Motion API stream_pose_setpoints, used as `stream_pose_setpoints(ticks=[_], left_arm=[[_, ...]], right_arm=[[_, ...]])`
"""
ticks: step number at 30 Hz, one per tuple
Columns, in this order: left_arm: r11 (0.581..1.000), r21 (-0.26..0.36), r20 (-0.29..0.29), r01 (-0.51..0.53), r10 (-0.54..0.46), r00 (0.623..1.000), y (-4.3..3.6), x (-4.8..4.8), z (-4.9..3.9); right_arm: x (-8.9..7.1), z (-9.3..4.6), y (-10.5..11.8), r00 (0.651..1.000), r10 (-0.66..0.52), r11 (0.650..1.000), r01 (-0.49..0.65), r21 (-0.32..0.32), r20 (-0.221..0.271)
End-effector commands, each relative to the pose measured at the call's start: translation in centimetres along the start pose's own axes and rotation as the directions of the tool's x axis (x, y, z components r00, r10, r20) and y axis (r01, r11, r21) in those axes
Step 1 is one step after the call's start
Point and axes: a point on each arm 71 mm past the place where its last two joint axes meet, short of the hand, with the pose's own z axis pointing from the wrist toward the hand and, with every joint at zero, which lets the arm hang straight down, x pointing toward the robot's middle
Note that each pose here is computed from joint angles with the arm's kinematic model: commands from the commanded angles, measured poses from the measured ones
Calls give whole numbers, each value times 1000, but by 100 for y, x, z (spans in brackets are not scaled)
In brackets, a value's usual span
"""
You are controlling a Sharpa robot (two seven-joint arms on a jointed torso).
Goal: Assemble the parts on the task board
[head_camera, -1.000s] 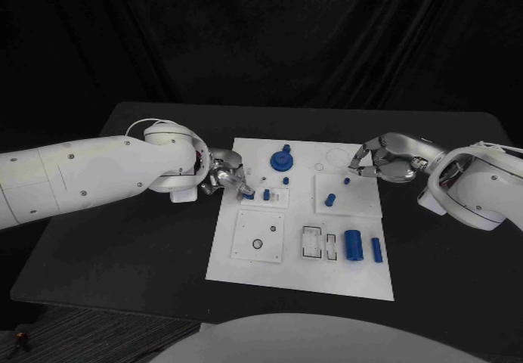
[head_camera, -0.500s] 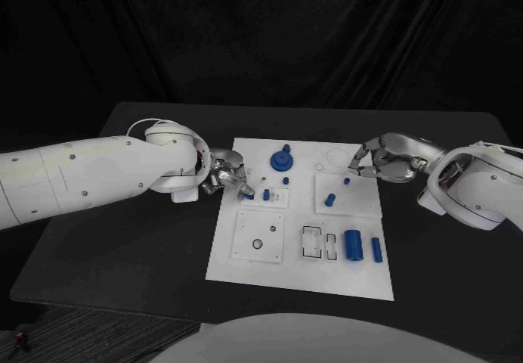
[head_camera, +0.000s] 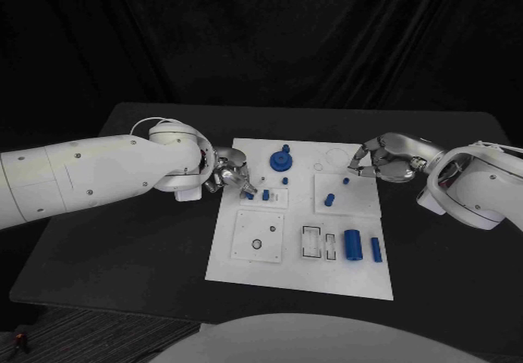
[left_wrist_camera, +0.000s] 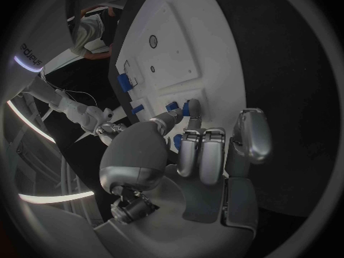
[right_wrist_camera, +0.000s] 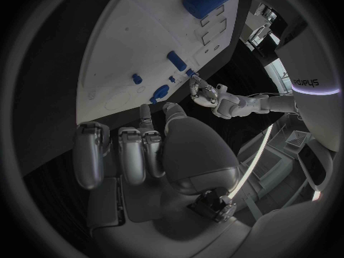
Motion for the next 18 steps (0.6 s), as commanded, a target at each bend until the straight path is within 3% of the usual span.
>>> stream_pose_setpoints(ticks=[1, 18], left_arm=[[1000, 17, -31, -13, 14, 999, -46, 58, 25], [1000, 11, -62, -26, 27, 998, -45, 68, 43]], right_arm=[[10, -1, -17, 1000, 0, 1000, 0, 20, -4], [26, 2, -25, 1000, 1, 1000, -1, 22, -7]])
